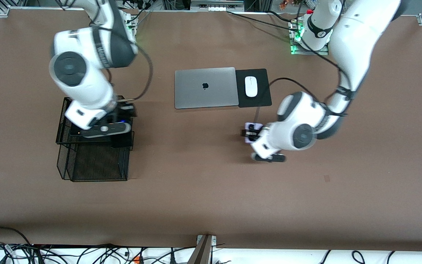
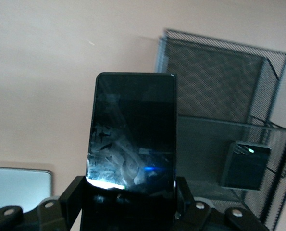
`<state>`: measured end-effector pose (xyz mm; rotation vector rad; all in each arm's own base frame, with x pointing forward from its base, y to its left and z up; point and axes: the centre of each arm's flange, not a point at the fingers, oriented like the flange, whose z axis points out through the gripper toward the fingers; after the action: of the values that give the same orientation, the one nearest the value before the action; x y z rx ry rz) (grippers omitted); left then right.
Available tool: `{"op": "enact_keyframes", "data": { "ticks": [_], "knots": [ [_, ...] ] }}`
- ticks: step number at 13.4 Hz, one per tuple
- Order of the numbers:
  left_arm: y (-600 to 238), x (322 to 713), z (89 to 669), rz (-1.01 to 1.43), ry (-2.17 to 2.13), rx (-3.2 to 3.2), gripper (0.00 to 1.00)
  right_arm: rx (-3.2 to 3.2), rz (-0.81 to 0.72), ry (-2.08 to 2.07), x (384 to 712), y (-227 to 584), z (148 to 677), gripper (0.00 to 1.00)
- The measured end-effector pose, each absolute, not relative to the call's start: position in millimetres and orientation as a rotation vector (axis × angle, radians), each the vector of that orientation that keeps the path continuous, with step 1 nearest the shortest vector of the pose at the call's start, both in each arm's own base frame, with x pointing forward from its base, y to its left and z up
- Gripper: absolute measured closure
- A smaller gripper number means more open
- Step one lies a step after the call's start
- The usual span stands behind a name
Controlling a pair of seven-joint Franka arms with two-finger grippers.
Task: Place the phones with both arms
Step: 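Carry the smartphone to the mesh organizer with the right gripper, then set the white phone down beside the laptop and open the left gripper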
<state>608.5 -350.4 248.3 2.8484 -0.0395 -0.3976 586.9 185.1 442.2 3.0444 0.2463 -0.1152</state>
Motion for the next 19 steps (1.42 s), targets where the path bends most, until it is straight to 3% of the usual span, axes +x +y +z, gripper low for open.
{"op": "enact_keyframes", "data": {
  "ticks": [3,7,9,12,15,19],
  "knots": [
    [-415,579,218,-0.321,0.033,2.858,0.16,3.073,-0.218,0.145,570,124,416,0.2],
    [-440,567,171,-0.211,0.075,2.895,0.16,3.067,-0.316,0.094,551,103,376,0.2],
    [-445,565,170,-0.185,0.103,2.892,0.01,3.068,-0.316,0.083,547,102,365,0.2],
    [-430,580,171,-0.155,0.153,2.894,0.0,3.074,-0.272,0.063,550,103,362,0.2],
    [-406,606,207,-0.144,0.24,2.894,0.0,3.086,-0.293,0.026,551,107,348,0.2],
    [-297,656,309,-0.204,0.36,2.949,0.0,3.078,-0.326,-0.008,551,109,331,0.2]
  ]
}}
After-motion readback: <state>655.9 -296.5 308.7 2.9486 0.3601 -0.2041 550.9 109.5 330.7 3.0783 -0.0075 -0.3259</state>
